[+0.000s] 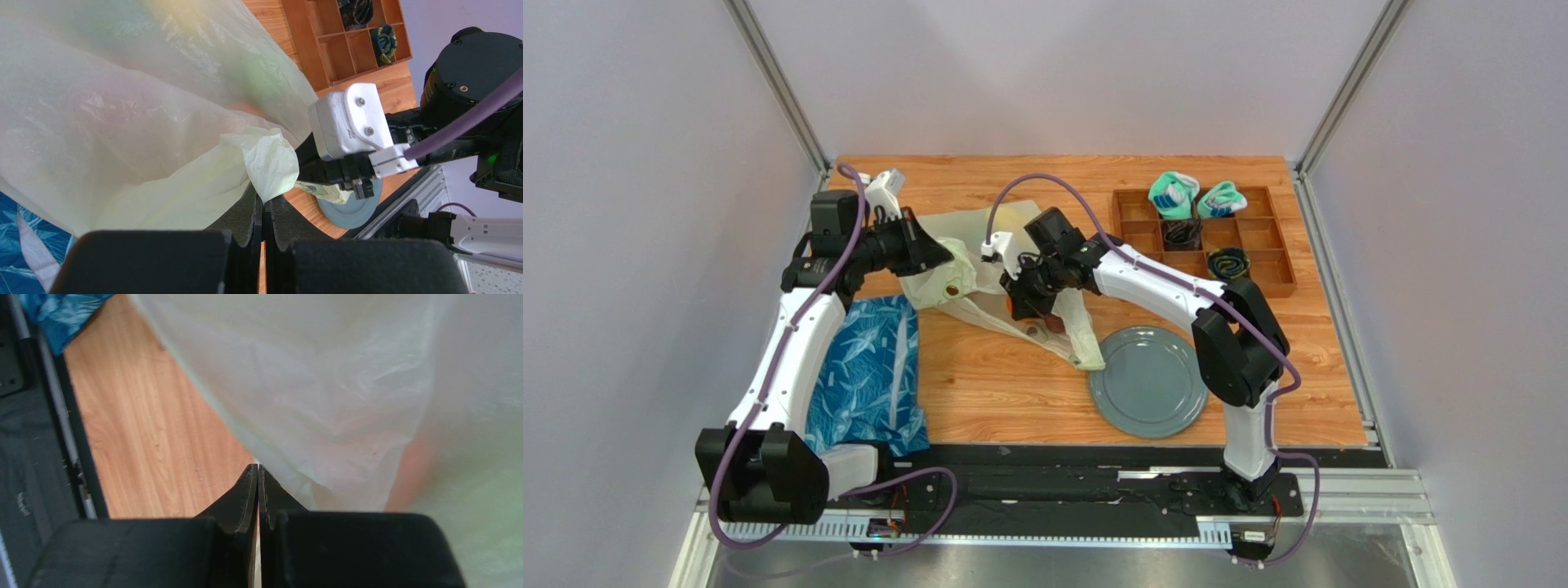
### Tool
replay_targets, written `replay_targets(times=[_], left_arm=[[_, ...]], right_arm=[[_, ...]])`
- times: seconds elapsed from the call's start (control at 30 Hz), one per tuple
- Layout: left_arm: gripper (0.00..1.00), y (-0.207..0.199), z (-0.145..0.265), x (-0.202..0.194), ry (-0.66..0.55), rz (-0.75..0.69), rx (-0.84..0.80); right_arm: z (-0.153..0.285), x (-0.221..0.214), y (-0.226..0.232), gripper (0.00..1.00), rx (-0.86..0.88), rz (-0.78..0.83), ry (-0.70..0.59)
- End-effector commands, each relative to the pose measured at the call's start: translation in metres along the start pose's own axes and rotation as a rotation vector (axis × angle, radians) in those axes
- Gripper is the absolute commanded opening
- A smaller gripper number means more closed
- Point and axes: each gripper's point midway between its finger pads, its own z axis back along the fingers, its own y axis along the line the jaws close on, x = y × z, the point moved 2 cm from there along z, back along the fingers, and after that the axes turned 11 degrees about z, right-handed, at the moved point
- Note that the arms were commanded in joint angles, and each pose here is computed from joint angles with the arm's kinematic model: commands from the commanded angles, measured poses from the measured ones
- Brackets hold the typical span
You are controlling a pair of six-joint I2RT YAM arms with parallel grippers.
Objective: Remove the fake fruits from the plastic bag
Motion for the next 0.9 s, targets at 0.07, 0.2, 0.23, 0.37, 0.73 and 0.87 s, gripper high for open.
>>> replay_targets(times=[0.07,0.2,0.23,0.37,0.73,0.87], left_arm=[[0.0,-0.023,0.012,0.012,-0.035,-0.073,-0.059],[0.0,-0.021,0.011,0.004,-0.017,-0.065,-0.074],[0.0,-0.022,0.011,0.003,-0.014,-0.065,-0.081],[0.0,-0.024,0.011,0.003,-0.019,-0.068,-0.1],[0.0,-0.026,0.008,0.007,-0.024,-0.054,-0.115],[0.0,-0.03,0.011,0.005,-0.016,-0.059,-0.124]], right_arm=[[0.008,0.02,-0.08,0.01,-0.393,-0.011,-0.007],[0.003,0.009,-0.099,0.59,-0.442,-0.027,0.028],[0.003,0.01,-0.098,0.64,-0.428,-0.022,0.025],[0.007,0.02,-0.087,0.67,-0.396,-0.022,0.005],[0.004,0.012,-0.073,0.77,-0.444,-0.08,0.047],[-0.001,0.006,-0.076,0.77,-0.464,-0.126,0.064]])
